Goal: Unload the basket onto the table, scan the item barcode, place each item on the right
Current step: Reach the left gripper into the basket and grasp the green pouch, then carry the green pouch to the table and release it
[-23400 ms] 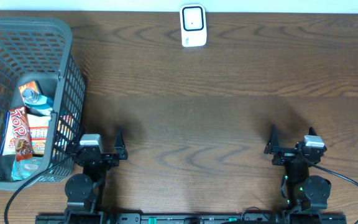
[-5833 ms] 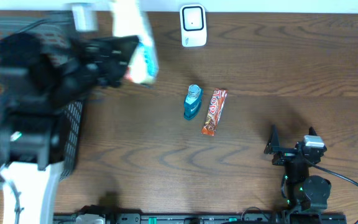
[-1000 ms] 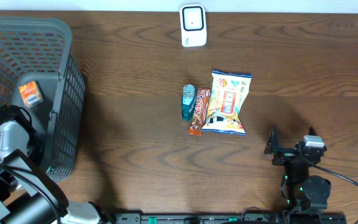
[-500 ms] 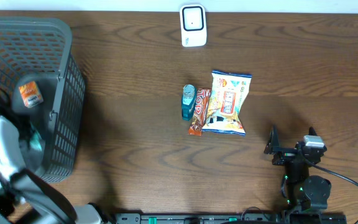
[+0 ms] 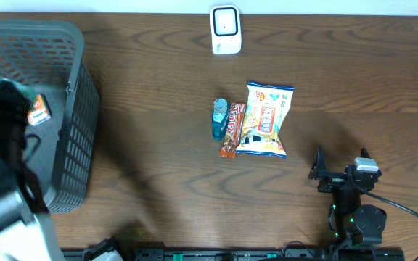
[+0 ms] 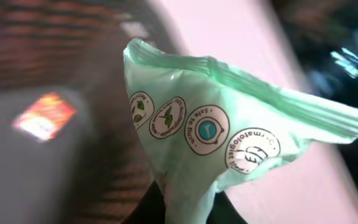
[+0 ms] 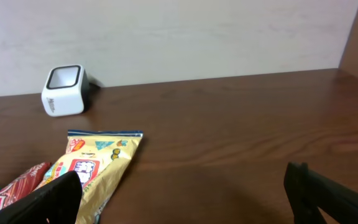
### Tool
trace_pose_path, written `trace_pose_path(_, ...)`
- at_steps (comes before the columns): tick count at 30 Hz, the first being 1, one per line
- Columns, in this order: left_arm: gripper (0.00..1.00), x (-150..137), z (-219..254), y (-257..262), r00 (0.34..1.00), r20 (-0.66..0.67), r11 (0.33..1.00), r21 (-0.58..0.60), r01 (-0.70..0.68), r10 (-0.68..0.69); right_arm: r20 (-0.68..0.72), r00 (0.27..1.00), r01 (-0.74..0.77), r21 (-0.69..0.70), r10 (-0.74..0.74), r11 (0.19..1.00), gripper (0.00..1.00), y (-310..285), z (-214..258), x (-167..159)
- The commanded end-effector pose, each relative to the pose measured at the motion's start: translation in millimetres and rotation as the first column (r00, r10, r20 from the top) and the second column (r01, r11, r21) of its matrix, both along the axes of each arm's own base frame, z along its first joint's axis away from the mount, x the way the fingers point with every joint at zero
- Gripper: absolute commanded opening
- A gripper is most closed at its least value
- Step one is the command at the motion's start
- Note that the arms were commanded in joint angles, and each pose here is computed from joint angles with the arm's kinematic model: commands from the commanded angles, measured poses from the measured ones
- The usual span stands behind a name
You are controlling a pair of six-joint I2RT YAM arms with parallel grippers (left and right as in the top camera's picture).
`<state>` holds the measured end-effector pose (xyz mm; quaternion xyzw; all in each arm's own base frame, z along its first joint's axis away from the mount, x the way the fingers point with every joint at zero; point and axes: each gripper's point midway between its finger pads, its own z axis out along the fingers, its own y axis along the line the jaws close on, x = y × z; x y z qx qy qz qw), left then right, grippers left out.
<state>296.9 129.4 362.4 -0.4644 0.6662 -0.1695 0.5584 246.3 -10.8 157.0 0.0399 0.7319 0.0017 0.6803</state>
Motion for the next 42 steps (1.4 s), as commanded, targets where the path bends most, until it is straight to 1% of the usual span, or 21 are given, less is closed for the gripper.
trace_pose_path(1,0.07,-18.8,40.5,-63.5,0.964,0.077,0.955,0.177,0.239,-0.255,0.001,1.000,0.011,-0.012,-0.011,1.000,0.99,-2.6,0.0,-0.4)
trace_pose_path(2,0.07,-23.2,44.0,-78.9,0.946,0.085,0.937,0.190,0.293,-0.313,0.001,1.000,0.011,-0.012,-0.011,1.000,0.99,-2.6,0.0,-0.4)
trace_pose_path(4,0.07,-32.0,45.3,-112.4,0.893,0.079,0.881,0.220,0.418,-0.444,0.001,1.000,0.012,-0.012,-0.012,1.000,0.99,-2.7,0.0,-0.4)
trace_pose_path(5,0.07,-37.9,37.6,-135.0,0.848,0.043,0.831,0.226,0.507,-0.529,0.001,1.000,0.012,-0.012,-0.012,1.000,0.99,-2.7,0.0,-0.4)
trace_pose_path(7,0.07,-43.1,19.8,-156.1,0.799,-0.023,0.781,0.200,0.592,-0.600,0.001,1.000,0.011,-0.012,-0.011,1.000,0.99,-2.6,0.0,-0.4)
trace_pose_path(10,0.07,-49.0,-5.8,-187.5,0.703,-0.116,0.687,0.151,0.711,-0.702,0.001,1.000,0.011,-0.012,-0.011,1.000,0.99,-2.6,0.0,-0.4)
trace_pose_path(12,0.07,-48.0,-16.4,-206.6,0.643,-0.151,0.631,0.126,0.766,-0.750,0.001,1.000,0.011,-0.012,-0.011,1.000,0.99,-2.6,0.0,-0.4)
trace_pose_path(14,0.07,-42.2,-28.5,-223.7,0.598,-0.198,0.589,0.110,0.801,-0.777,0.001,1.000,0.011,-0.012,-0.011,1.000,0.99,-2.6,0.0,-0.4)
trace_pose_path(16,0.07,-35.5,-42.5,-239.3,0.560,-0.252,0.555,0.097,0.826,-0.789,0.001,1.000,0.011,-0.012,-0.011,1.000,0.99,-2.6,0.0,-0.4)
trace_pose_path(19,0.07,-24.0,-75.3,-271.1,0.483,-0.369,0.494,0.071,0.866,-0.794,0.001,1.000,0.011,-0.012,-0.011,1.000,0.99,-2.6,0.0,-0.4)
trace_pose_path(23,0.07,-15.1,-124.8,-307.9,0.393,-0.532,0.430,0.059,0.901,-0.750,0.001,1.000,0.012,-0.012,-0.012,1.000,0.99,-2.7,0.0,-0.4)
trace_pose_path(25,0.07,-15.7,-145.1,-327.4,0.341,-0.584,0.387,0.049,0.921,-0.737,0.001,1.000,0.011,-0.012,-0.011,1.000,0.99,-2.6,0.0,-0.4)
trace_pose_path(27,0.07,-20.8,-163.2,-351.4,0.267,-0.621,0.309,0.041,0.950,-0.737,0.001,1.000,0.012,-0.012,-0.012,1.000,0.99,-2.7,0.0,-0.4)
trace_pose_path(29,0.07,-28.1,-180.0,-374.0,0.188,-0.659,0.208,0.050,0.977,-0.728,0.001,1.000,0.012,-0.012,-0.012,1.000,0.99,-2.7,0.0,-0.4)
trace_pose_path(31,0.07,-35.2,-193.8,-392.0,0.127,-0.690,0.117,0.062,0.991,-0.712,0.001,1.000,0.011,-0.012,-0.011,1.000,0.99,-2.6,0.0,-0.4)
trace_pose_path(32,0.07,-37.5,-199.6,-397.2,0.113,-0.706,0.090,0.070,0.994,-0.699,0.001,1.000,0.011,-0.012,-0.011,1.000,1.00,-2.6,0.0,-0.4)
trace_pose_path(34,0.07,-40.3,-210.3,-403.6,0.108,-0.737,0.068,0.084,0.994,-0.667,0.001,1.000,0.011,-0.012,-0.011,1.000,0.99,-2.6,0.0,-0.4)
trace_pose_path(35,0.07,-45.3,-218.1,-409.2,0.088,-0.752,0.047,0.075,0.996,-0.654,0.001,1.000,0.011,-0.012,-0.011,1.000,0.99,-2.6,0.0,-0.4)
trace_pose_path(37,0.07,-48.6,-226.4,-413.8,0.068,-0.763,0.031,0.062,0.998,-0.643,0.001,1.000,0.011,-0.012,-0.011,1.000,0.99,-2.6,0.0,-0.4)
trace_pose_path(42,0.08,-45.2,-257.0,-419.6,0.032,-0.798,0.023,0.023,0.999,-0.602,0.001,1.000,0.012,-0.012,-0.012,1.000,0.99,-2.7,0.0,-0.4)
